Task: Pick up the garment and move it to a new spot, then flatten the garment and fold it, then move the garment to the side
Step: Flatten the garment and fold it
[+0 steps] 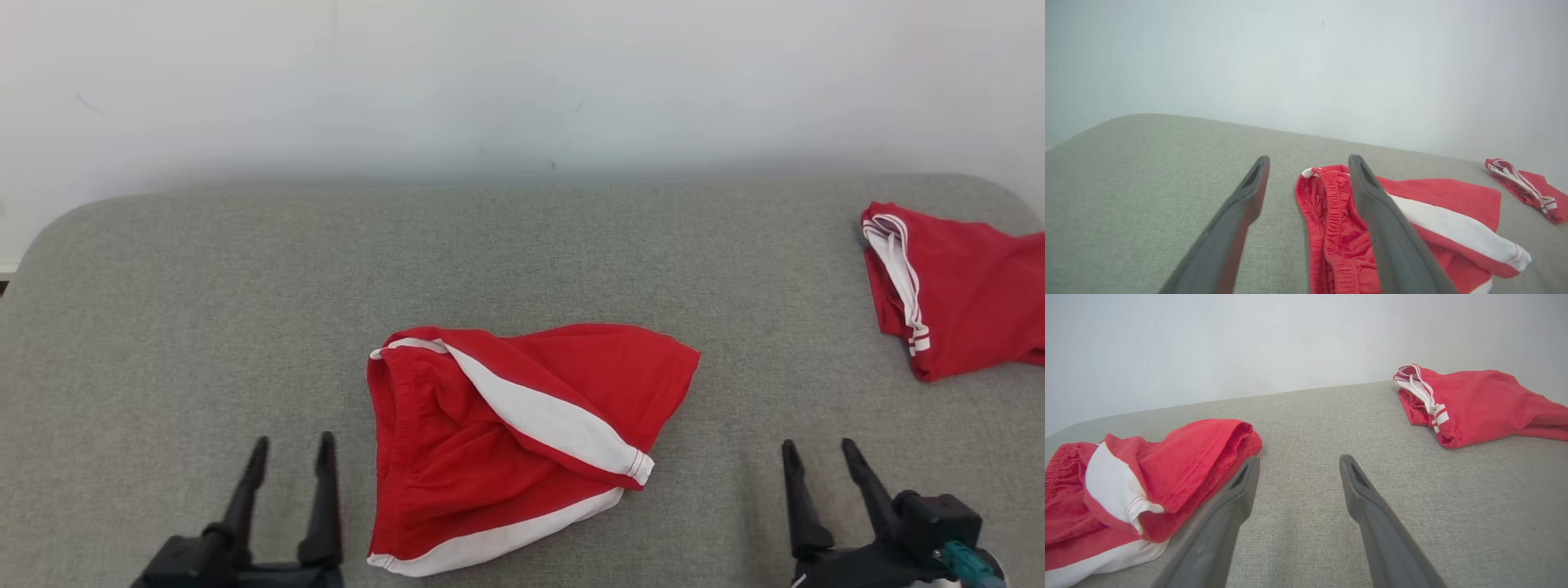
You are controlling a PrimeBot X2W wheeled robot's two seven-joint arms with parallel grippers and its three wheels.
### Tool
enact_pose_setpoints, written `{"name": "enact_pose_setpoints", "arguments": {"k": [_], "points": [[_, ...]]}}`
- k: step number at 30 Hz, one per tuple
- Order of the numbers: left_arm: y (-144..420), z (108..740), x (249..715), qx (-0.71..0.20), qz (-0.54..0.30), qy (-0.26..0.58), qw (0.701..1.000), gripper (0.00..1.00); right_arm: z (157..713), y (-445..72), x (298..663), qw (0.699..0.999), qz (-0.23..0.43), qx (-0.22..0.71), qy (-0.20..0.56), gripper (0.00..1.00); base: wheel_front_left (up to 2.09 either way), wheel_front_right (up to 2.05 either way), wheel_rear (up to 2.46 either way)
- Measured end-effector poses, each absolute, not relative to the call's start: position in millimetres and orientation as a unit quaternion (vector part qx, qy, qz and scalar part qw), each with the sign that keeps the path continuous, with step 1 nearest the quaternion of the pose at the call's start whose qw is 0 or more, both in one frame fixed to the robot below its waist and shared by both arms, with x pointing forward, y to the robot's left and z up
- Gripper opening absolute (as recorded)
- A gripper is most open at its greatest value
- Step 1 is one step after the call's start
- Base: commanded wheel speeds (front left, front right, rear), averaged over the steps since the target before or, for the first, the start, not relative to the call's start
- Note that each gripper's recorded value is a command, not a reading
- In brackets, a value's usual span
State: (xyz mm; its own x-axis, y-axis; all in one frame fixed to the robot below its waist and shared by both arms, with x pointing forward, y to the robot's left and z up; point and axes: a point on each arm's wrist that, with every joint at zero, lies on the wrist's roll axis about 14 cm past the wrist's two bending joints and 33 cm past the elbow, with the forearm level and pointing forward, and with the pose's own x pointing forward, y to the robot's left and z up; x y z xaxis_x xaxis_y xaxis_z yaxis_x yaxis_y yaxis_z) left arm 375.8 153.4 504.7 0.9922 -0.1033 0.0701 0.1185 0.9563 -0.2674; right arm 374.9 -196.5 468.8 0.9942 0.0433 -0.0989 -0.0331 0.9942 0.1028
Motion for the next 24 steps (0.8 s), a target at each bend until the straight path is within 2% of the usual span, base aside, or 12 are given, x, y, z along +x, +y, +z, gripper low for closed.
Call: {"name": "enact_pose_setpoints", "arguments": {"k": [5,11,22,23,24], "points": [[187,523,367,-0.086,0.000,-0.064,0.994,1.00,468,-172,376,0.995,0.054,0.054,0.056,1.00,0.00,0.00,0.00],[222,526,354,-0.014,0.045,-0.070,0.996,1.00,461,-127,372,0.988,0.117,0.063,0.076,1.00,0.00,0.00,0.00],[251,512,338,0.005,0.090,-0.046,0.995,1.00,441,-82,373,0.973,0.187,0.064,0.123,1.00,0.00,0.00,0.00],[252,511,337,0.008,0.092,-0.045,0.995,1.00,440,-80,375,0.972,0.190,0.064,0.126,0.96,0.00,0.00,0.00],[252,510,336,0.009,0.093,-0.044,0.995,1.00,439,-79,378,0.971,0.193,0.062,0.129,0.24,0.00,0.00,0.00]]}}
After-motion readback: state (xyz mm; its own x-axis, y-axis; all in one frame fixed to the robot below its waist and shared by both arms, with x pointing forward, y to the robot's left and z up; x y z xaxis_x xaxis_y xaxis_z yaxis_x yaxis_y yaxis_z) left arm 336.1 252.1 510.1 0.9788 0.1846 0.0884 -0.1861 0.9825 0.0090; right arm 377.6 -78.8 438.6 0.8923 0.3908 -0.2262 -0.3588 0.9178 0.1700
